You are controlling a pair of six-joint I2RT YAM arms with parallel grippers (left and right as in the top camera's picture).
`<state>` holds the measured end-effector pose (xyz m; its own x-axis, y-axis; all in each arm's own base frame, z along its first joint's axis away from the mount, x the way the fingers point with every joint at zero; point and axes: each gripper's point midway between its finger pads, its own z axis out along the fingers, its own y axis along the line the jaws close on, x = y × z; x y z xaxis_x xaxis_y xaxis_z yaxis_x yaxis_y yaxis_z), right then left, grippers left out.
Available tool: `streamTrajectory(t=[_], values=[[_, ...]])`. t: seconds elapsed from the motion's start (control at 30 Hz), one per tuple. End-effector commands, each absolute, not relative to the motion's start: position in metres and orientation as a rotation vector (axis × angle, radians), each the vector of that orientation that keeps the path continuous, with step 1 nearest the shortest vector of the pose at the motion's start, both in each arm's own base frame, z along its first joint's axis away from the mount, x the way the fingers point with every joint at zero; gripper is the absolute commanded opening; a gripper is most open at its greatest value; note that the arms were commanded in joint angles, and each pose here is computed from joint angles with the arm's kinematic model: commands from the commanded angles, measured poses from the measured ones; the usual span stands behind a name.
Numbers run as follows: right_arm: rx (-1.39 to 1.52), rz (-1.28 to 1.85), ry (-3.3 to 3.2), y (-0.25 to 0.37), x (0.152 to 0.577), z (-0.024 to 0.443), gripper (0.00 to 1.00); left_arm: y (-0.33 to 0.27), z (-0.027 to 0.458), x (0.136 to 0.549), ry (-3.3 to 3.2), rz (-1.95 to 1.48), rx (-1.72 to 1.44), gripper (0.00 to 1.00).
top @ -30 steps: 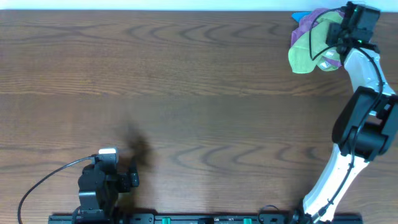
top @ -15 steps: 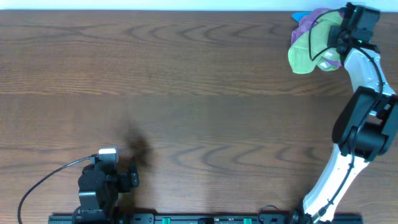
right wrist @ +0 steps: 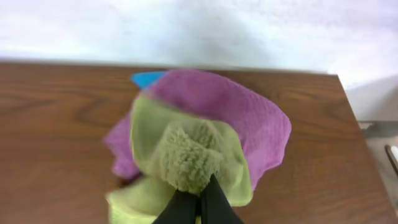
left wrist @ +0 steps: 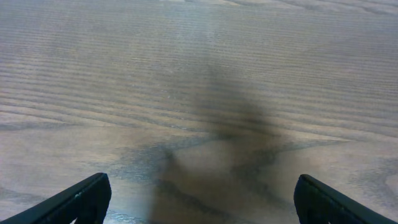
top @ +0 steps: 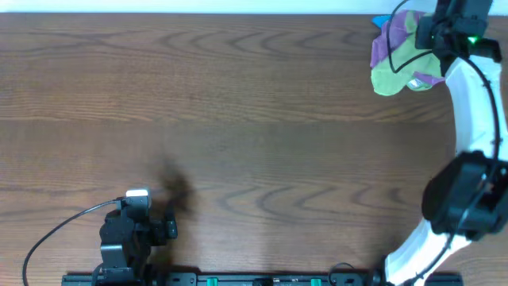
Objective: Fold the cloth
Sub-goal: 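Lift the green cloth off the purple cloth and pull it toward center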
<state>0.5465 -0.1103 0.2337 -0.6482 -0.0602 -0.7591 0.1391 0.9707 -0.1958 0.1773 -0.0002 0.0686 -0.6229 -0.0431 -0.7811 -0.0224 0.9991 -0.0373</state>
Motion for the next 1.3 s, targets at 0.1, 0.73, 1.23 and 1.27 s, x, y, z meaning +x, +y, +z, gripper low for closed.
streamTrajectory(t=[0.1, 0.73, 1.23, 1.27], values=[[-0.101, -0.220, 2.237, -0.033, 0.513, 0.287, 0.01, 0.000, 0.055, 0.172, 2.290, -0.015, -0.021, 0.95], [-0.622, 0.165, 2.377, 0.183, 0.324, 0.321, 0.01, 0.000, 0.055, 0.172, 2.290, -0.015, -0.021, 0.95], [-0.910, 0.279, 2.468, 0.241, 0.221, 0.306, 0.01, 0.000, 0.055, 0.172, 2.290, -0.015, -0.021, 0.95], [-0.910, 0.284, 2.468, 0.242, 0.219, 0.306, 0.01, 0.000, 0.055, 0.172, 2.290, -0.015, -0.021, 0.95]])
